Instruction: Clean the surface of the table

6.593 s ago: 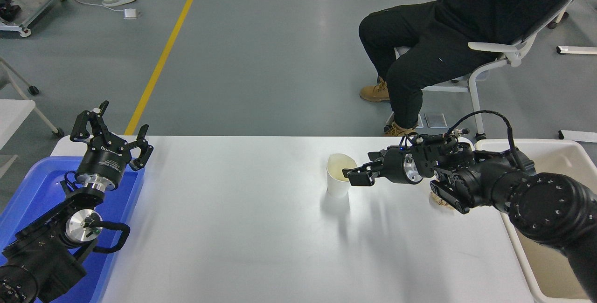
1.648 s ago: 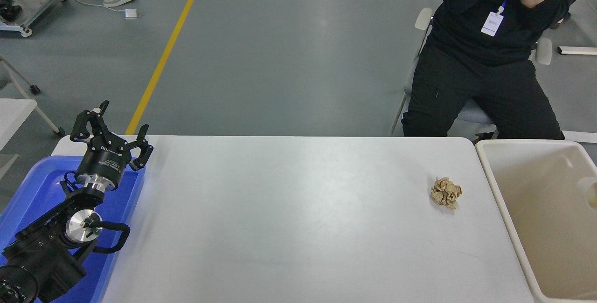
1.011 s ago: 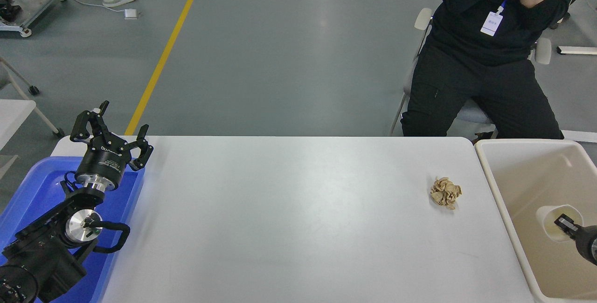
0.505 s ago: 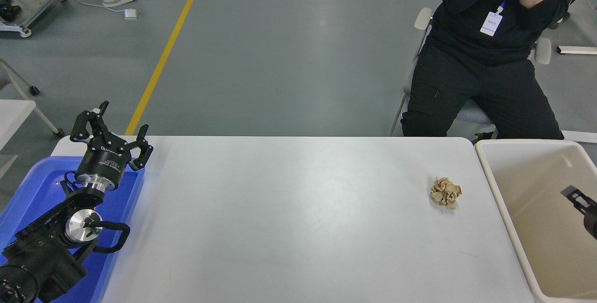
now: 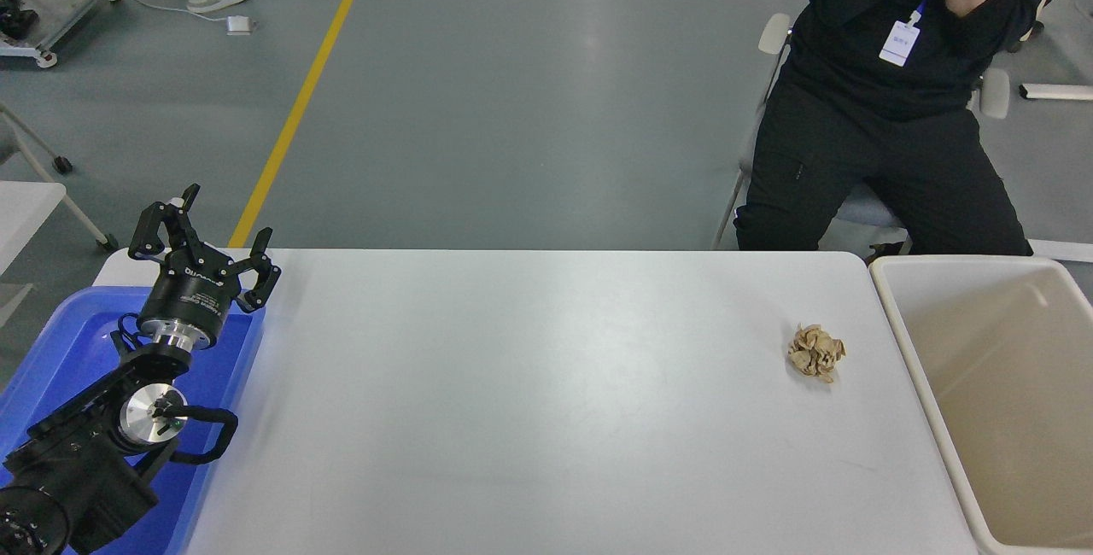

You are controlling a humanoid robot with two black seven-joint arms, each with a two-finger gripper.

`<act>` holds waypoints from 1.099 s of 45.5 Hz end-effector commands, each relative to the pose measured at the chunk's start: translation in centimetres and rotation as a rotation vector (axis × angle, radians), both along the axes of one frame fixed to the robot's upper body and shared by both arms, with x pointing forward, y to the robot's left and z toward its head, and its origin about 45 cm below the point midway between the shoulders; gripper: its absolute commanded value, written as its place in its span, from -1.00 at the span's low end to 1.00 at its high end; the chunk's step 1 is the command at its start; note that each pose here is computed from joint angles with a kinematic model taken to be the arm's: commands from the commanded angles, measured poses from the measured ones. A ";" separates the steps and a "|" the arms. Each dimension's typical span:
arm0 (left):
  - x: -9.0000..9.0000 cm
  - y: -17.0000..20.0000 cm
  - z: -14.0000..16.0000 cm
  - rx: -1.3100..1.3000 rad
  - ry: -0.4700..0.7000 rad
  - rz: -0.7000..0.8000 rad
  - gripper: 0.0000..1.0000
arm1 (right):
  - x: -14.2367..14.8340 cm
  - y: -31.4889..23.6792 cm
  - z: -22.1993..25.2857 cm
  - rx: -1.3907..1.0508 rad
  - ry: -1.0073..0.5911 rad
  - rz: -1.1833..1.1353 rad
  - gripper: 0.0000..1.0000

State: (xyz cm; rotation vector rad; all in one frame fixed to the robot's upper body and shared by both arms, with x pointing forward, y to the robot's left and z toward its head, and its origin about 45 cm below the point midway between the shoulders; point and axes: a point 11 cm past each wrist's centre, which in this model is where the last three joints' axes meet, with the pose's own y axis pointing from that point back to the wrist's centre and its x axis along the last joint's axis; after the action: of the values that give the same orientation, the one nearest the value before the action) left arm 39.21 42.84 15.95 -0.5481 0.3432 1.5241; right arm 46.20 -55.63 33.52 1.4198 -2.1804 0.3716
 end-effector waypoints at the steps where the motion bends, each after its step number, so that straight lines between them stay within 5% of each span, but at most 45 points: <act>1: 0.0 0.0 0.0 0.000 0.000 0.000 1.00 | 3.0 5.3 7.6 0.232 -0.281 0.164 0.98; 16: 0.0 -0.1 0.0 -0.001 0.000 -0.001 1.00 | 2.8 11.4 12.1 0.520 -0.532 0.380 0.98; 50: 0.0 0.0 0.0 0.000 0.000 0.000 1.00 | -1.4 17.5 -11.4 0.940 -0.244 0.388 0.98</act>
State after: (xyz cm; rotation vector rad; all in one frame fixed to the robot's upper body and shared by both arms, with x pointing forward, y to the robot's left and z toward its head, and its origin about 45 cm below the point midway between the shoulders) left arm 39.21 42.85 15.95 -0.5480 0.3430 1.5242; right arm 46.99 -40.06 28.09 2.4079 -2.4054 -0.2597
